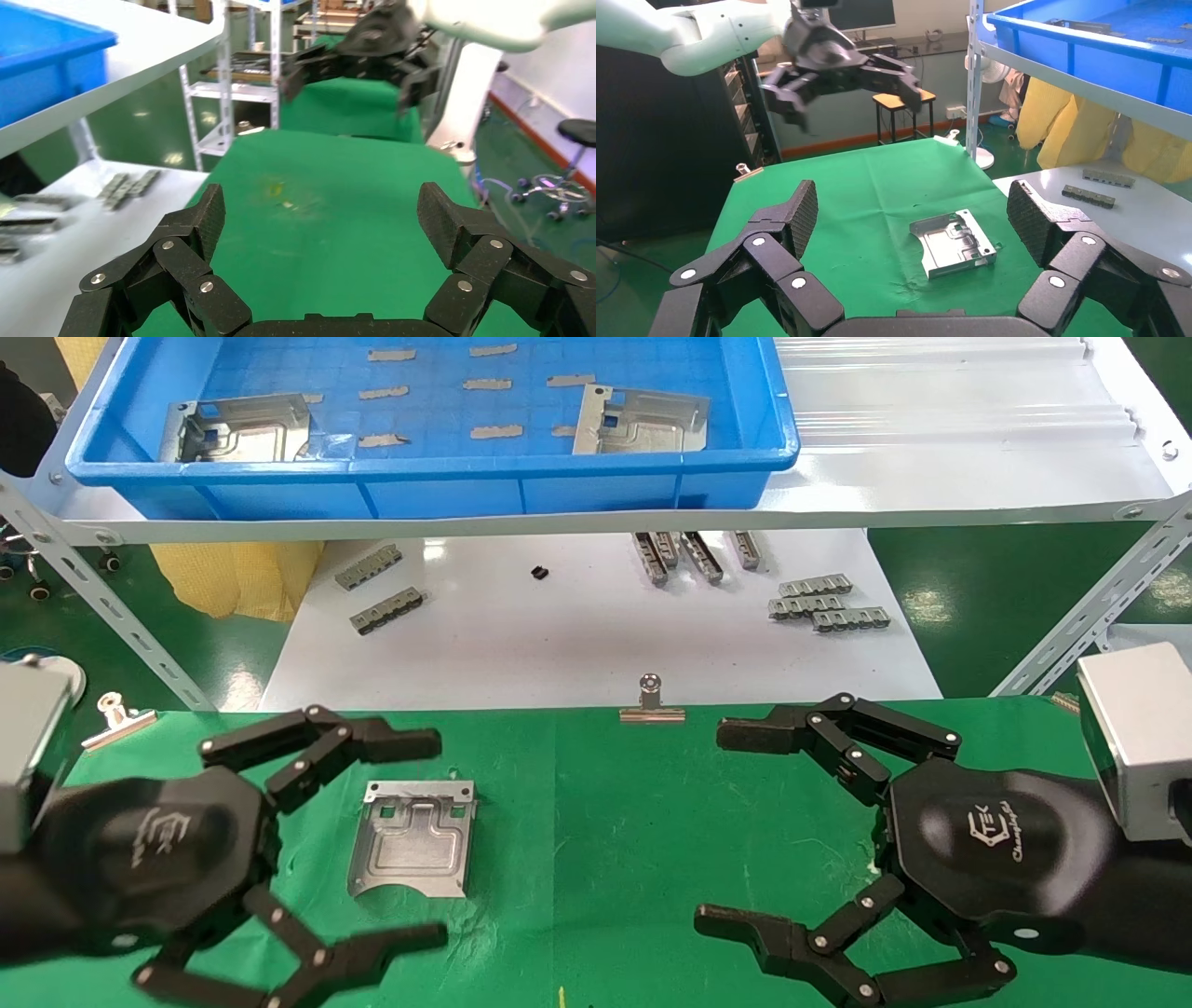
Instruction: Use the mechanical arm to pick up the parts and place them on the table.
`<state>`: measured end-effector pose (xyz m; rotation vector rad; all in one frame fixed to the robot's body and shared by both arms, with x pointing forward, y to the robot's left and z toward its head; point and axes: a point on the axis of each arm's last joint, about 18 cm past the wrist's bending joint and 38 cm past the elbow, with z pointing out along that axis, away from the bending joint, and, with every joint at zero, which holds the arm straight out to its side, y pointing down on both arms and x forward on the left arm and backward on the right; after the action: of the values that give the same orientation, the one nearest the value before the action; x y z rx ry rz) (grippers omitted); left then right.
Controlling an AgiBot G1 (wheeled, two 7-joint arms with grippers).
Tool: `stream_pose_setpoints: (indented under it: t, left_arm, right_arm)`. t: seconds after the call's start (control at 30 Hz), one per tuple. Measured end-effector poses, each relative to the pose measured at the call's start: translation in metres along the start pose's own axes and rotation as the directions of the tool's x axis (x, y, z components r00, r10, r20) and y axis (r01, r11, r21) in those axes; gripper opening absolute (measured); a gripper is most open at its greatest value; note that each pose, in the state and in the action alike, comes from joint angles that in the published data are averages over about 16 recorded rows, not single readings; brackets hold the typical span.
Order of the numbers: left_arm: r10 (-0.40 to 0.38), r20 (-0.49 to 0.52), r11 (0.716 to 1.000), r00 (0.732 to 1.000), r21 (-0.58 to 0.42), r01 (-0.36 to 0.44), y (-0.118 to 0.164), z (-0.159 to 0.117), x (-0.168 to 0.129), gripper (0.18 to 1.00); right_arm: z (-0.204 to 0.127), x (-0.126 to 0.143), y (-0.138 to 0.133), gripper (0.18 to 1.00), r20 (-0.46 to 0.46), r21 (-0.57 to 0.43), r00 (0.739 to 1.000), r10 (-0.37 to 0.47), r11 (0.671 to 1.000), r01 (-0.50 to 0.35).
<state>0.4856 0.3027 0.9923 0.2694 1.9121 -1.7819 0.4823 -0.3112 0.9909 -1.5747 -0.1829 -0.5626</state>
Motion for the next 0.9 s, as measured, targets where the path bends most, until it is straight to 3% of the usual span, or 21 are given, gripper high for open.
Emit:
stream_pose_setpoints:
  t: [0.3,0.9]
  left_arm:
    - [-0.010,-0.029,1.000,1.000,0.010,0.011,-0.008,0.001,0.015,1.001]
    - [-0.010,-0.020,1.000,1.000,0.007,0.011,-0.006,0.000,0.010,1.001]
  right_arm:
    - [0.000,0.000,0.000,1.000,0.000,0.000,1.000,0.000,1.000,0.000]
    - [0.000,0.000,0.000,1.000,-0.001,0.000,1.000,0.000,1.000,0.000]
